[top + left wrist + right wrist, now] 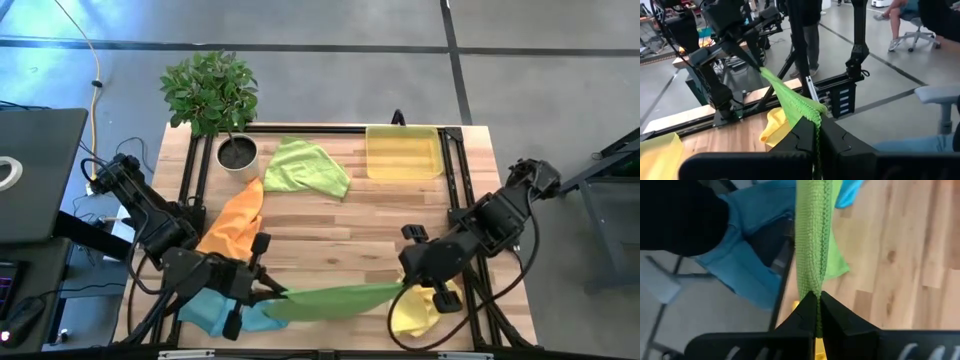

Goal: Fold microfiber towels
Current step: Fold the green microfiber towel

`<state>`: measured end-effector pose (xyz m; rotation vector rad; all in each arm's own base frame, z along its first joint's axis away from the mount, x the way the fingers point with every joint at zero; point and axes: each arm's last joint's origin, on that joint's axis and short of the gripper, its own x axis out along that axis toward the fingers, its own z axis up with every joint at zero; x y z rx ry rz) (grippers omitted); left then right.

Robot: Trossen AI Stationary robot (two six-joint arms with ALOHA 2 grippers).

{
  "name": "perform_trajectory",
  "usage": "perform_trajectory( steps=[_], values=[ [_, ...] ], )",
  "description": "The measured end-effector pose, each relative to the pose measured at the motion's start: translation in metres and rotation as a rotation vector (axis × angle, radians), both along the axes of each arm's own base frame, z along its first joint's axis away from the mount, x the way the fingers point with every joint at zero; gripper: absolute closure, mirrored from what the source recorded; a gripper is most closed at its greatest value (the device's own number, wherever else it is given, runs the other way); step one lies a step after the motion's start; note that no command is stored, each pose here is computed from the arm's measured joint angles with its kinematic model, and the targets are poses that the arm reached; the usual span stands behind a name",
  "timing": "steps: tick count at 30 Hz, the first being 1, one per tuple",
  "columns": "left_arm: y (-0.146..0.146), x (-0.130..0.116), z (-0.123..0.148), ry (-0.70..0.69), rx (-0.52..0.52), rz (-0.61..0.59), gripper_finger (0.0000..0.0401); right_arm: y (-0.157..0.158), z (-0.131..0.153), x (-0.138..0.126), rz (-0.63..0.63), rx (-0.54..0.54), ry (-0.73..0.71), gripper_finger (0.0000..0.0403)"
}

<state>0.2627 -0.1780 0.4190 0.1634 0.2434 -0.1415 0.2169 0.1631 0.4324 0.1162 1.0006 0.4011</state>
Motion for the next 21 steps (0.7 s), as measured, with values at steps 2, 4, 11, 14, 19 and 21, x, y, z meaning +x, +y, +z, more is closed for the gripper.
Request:
perform_trajectory(
  steps=[2,4,11,14,19,21],
  values=[
    [0.0,0.0,0.0,-0.001,-0.019,0.004,0.0401,-0.001,0.003,-0.002,0.009,0.025,-0.009,0.0402],
    [-0.001,0.003,-0.002,0.001,-0.023,0.008,0.0401,-0.003,0.007,-0.005,-0.008,0.053,-0.019,0.0402],
    [-0.008,0.009,-0.008,0.017,-0.04,-0.041,0.0401,-0.01,0.021,-0.012,-0.124,0.163,-0.055,0.0402],
    [-0.011,0.011,-0.011,0.024,-0.039,-0.051,0.0401,-0.009,0.021,-0.013,-0.154,0.195,-0.029,0.0402],
    [-0.015,0.016,-0.015,0.035,-0.088,-0.049,0.0401,-0.006,0.02,-0.014,-0.196,0.271,0.041,0.0402],
    [-0.016,0.017,-0.014,0.018,-0.109,-0.058,0.0401,-0.004,0.021,-0.014,-0.207,0.294,0.054,0.0402]
  ],
)
